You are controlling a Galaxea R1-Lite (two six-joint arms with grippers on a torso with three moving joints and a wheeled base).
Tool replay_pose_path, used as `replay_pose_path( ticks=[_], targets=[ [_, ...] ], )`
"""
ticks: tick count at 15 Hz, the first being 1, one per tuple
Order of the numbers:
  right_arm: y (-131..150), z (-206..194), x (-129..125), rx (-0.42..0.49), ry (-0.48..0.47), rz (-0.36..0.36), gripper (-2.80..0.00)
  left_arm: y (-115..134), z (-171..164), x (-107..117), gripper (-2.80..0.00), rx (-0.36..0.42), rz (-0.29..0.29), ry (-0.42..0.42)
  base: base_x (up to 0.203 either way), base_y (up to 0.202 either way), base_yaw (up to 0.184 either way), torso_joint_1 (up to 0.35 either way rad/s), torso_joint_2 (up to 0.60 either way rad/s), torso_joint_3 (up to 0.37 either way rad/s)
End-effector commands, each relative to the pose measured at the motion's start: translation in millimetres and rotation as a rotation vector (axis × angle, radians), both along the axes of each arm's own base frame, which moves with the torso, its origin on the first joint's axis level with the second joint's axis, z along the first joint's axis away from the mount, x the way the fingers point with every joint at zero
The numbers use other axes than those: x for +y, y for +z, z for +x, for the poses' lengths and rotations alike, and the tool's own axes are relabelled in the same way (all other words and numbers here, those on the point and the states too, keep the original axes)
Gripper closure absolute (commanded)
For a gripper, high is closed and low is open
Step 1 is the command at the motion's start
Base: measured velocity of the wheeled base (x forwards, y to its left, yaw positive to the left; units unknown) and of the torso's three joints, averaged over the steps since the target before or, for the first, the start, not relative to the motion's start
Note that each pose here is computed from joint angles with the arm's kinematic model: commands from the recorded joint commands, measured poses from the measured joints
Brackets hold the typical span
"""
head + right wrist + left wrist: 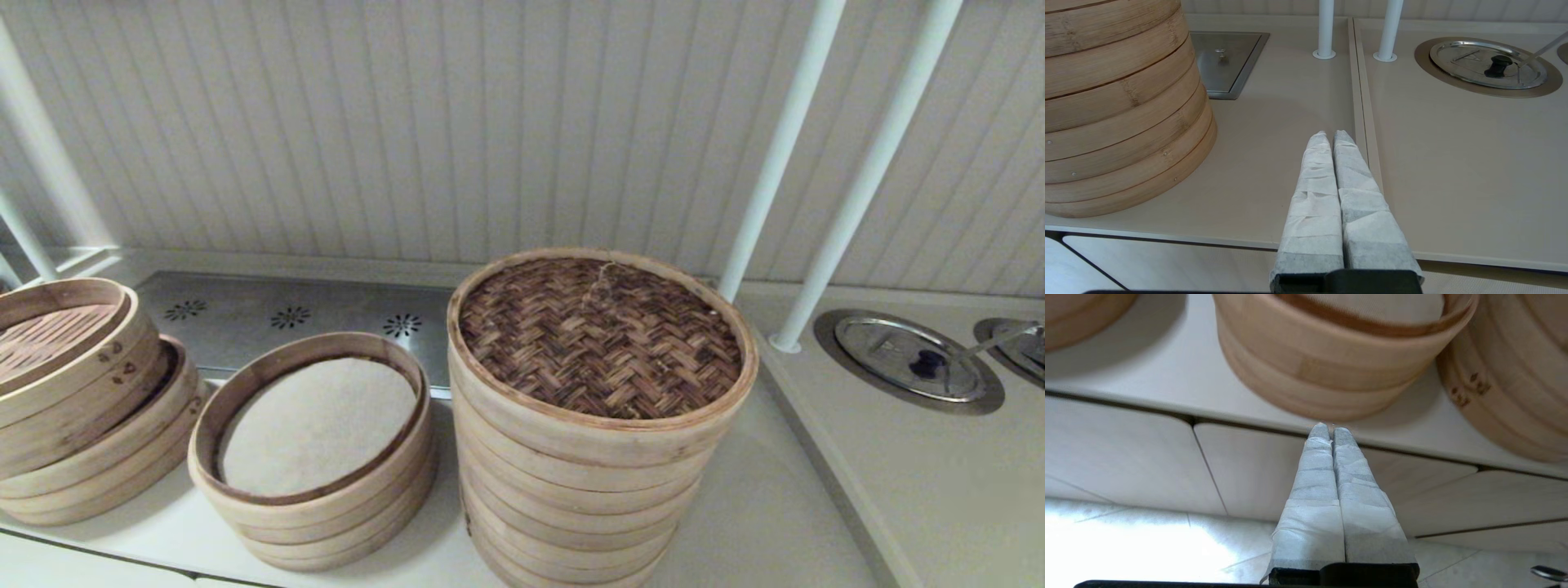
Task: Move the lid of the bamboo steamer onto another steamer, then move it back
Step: Pick up the steamer
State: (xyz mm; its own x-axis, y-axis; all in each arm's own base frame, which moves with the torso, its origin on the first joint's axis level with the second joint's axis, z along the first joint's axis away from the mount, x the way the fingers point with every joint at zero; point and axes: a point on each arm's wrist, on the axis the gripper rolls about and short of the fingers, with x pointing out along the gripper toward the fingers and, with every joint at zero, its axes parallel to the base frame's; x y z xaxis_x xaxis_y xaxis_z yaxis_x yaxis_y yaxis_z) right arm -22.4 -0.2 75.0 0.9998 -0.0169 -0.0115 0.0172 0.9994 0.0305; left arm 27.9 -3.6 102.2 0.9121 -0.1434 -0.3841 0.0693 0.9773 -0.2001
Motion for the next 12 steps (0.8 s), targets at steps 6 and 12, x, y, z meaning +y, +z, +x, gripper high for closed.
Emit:
replay_pose_path(
  ticks=[6,12],
  targets=[
    [-0.5,0.1,0.0,0.002,0.0,0.002,0.0,-18.7,-24.7,3.3,0.0,-0.123,0.074,0.063,0.0,0.0,0.0,0.0,0.0,0.0],
    [-0.5,0.1,0.0,0.003,0.0,0.002,0.0,-22.1,-41.3,4.0,0.0,-0.304,0.194,0.085,0.0,0.0,0.0,0.0,0.0,0.0]
  ],
)
